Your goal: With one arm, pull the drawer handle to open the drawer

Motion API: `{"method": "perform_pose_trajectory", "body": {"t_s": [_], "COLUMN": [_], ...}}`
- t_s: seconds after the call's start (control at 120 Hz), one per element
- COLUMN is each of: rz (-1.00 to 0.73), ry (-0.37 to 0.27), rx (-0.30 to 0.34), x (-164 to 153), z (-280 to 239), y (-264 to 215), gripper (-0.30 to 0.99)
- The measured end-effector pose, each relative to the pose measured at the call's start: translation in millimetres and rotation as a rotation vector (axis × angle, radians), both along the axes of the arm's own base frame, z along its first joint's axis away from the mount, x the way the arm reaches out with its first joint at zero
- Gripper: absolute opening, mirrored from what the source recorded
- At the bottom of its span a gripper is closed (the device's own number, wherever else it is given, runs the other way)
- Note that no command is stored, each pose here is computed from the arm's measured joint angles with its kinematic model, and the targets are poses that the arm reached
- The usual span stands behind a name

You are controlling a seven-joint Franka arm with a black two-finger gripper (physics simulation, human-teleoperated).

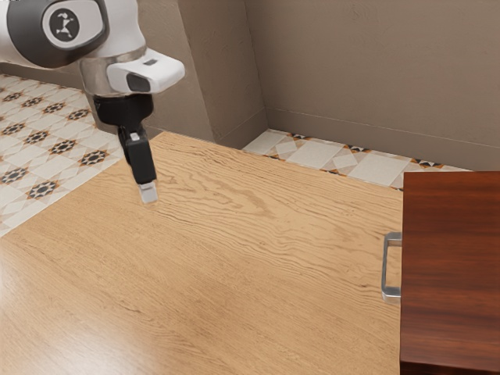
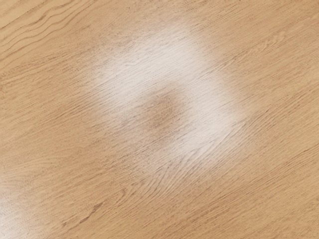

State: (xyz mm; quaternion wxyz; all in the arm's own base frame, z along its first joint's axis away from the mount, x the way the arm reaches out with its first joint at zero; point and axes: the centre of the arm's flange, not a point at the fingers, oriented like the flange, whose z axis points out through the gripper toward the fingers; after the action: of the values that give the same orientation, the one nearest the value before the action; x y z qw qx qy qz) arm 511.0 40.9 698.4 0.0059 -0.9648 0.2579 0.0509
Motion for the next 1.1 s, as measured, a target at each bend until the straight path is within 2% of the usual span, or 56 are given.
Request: {"method": "perform_pose_trajectory", "body": {"t_s": [0.133, 0.283, 0.375, 0.5, 0.667, 0.817, 0.983, 1.1], "rz": [-0.026, 0.003, -0.067, -0.339, -0.826, -1.217, -1.437, -1.615], "ry": [-0.059, -0.096, -0.107, -0.107, -0.124, -0.196, -0.295, -0.351], "rx": [-0.019, -0.032, -0.033, -0.035, -0.05, -0.125, -0.135, -0.128], "x": [2.9, -6.1, -7.5, 1.7, 27.6, 64.0, 89.8, 94.1], "z": [5.3, 11.2, 13.1, 9.2, -2.4, -34.3, -60.7, -91.4], "y": [27.0, 60.3, 67.6, 45.7, -26.7, -93.6, -78.1, -108.0], "gripper": [0.69, 0.69, 0.69, 0.69, 0.69, 0.68, 0.57, 0.52]}}
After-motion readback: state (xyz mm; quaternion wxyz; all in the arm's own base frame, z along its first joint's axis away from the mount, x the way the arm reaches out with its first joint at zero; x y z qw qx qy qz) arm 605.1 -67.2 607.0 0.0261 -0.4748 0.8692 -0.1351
